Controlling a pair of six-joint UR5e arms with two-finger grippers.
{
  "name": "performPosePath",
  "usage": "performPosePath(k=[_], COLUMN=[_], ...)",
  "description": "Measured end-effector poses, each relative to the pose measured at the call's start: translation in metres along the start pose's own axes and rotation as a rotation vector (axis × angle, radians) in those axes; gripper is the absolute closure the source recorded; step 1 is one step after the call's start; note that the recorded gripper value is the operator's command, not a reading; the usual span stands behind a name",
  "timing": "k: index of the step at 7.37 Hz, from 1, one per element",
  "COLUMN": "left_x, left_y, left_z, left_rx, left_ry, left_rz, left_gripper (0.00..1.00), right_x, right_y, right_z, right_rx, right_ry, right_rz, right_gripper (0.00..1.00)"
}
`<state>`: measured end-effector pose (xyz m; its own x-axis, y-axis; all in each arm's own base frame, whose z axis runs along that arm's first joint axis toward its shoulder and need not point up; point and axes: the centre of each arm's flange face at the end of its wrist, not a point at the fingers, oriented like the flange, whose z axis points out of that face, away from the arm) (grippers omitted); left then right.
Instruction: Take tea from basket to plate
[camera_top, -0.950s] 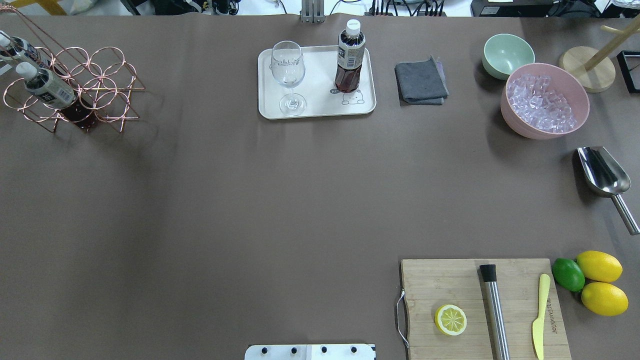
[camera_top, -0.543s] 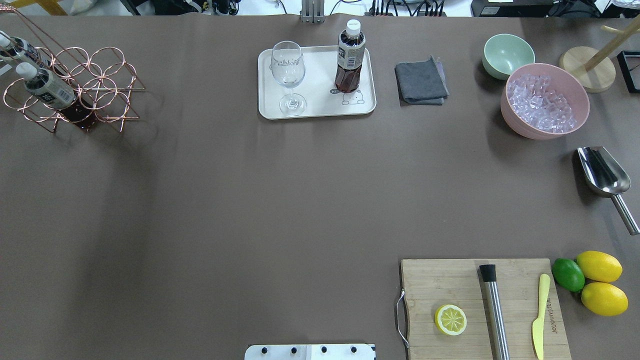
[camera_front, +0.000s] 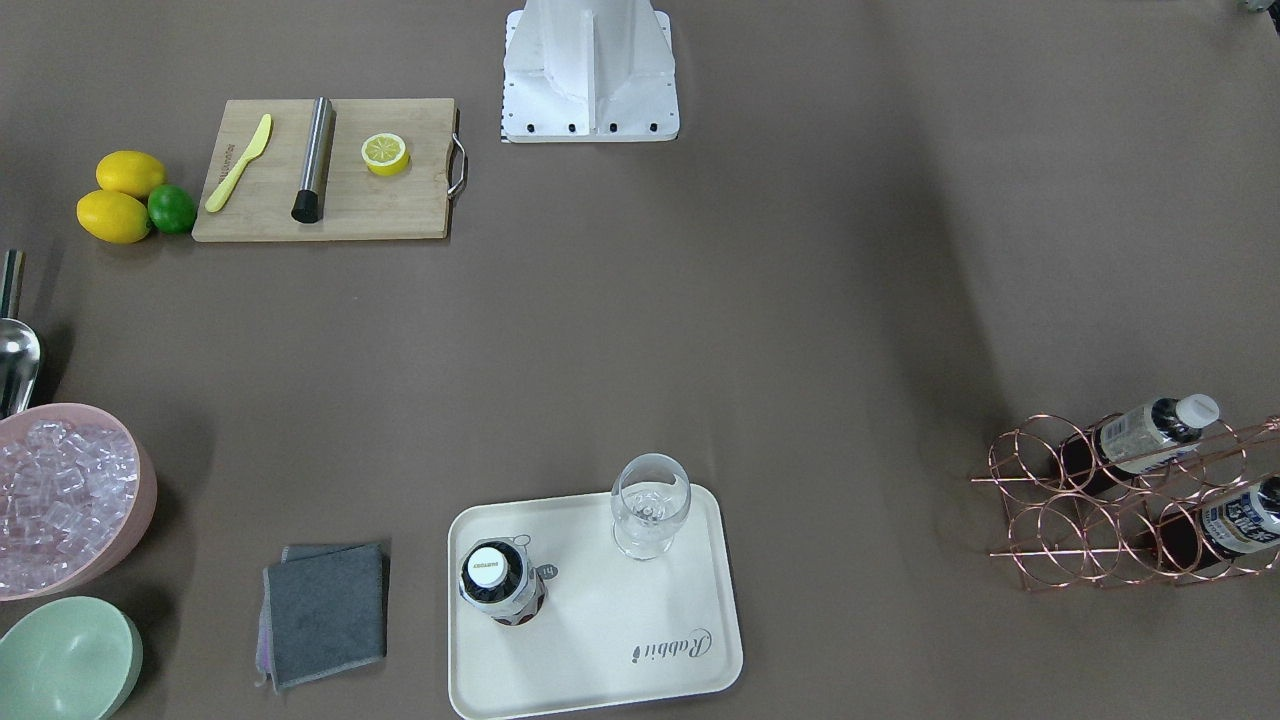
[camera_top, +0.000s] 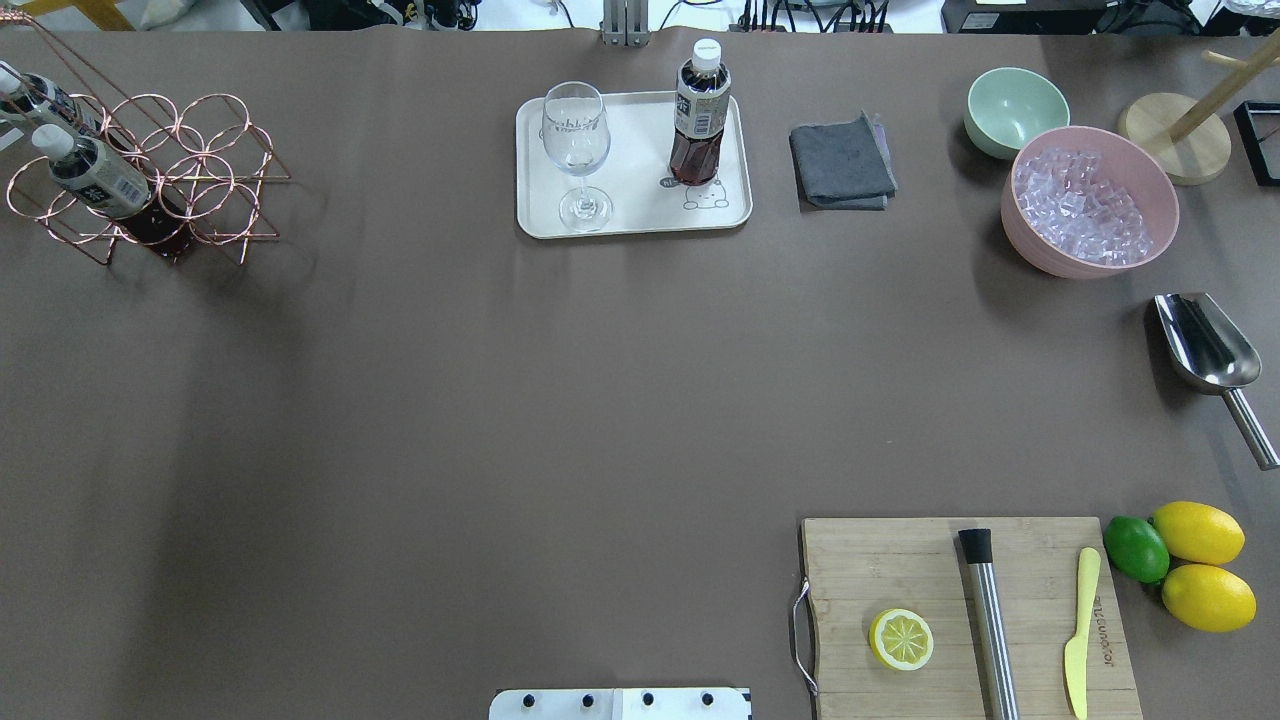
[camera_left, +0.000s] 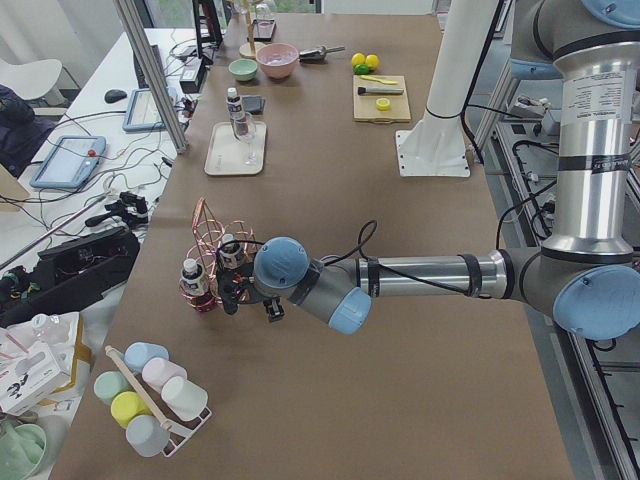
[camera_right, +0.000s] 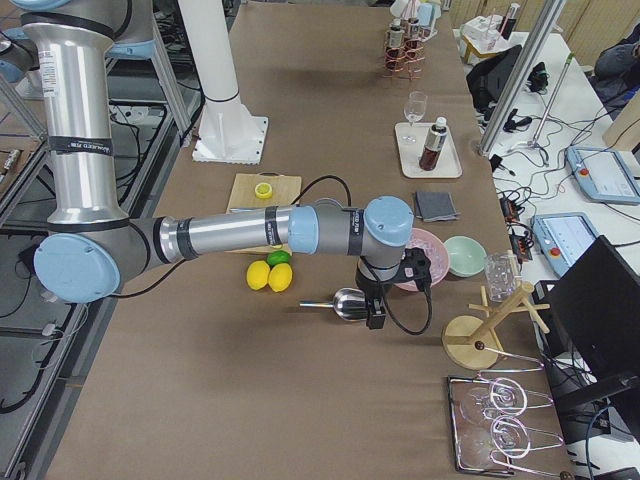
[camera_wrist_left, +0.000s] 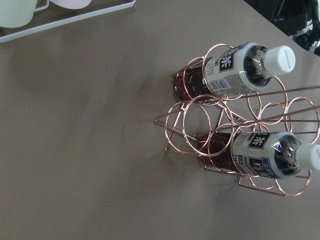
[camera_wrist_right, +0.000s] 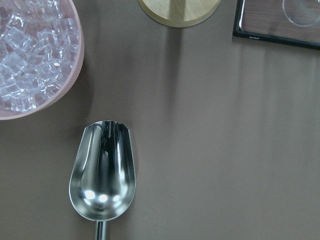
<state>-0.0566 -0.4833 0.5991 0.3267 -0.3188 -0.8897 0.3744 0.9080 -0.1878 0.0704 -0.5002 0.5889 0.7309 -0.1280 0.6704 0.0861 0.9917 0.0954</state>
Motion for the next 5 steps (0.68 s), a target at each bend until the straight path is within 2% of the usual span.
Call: performPosePath(k=[1,3,5], left_x=[-0.013,-0.033,-0.032], left_y=[-0.005,-0.013,-0.017], left_z=[-0.001,-0.005,-0.014], left_rx=[0.019,0.018,-0.039], left_ry=[-0.029,-0.110,-0.226], left_rz=[0.095,0.261,0.336], left_gripper=[0.02,0.02,0.02], right_x=[0.000,-0.001,0.000], right_y=[0.001,0.001,0.002], right_z=[0.000,-0.001,0.000], right_rx=[0.001,0.002,0.001], right_ry=[0.000,0.002,0.001], right_rz=[-0.002,-0.002,-0.001], right_gripper=[0.01,0.01,0.01])
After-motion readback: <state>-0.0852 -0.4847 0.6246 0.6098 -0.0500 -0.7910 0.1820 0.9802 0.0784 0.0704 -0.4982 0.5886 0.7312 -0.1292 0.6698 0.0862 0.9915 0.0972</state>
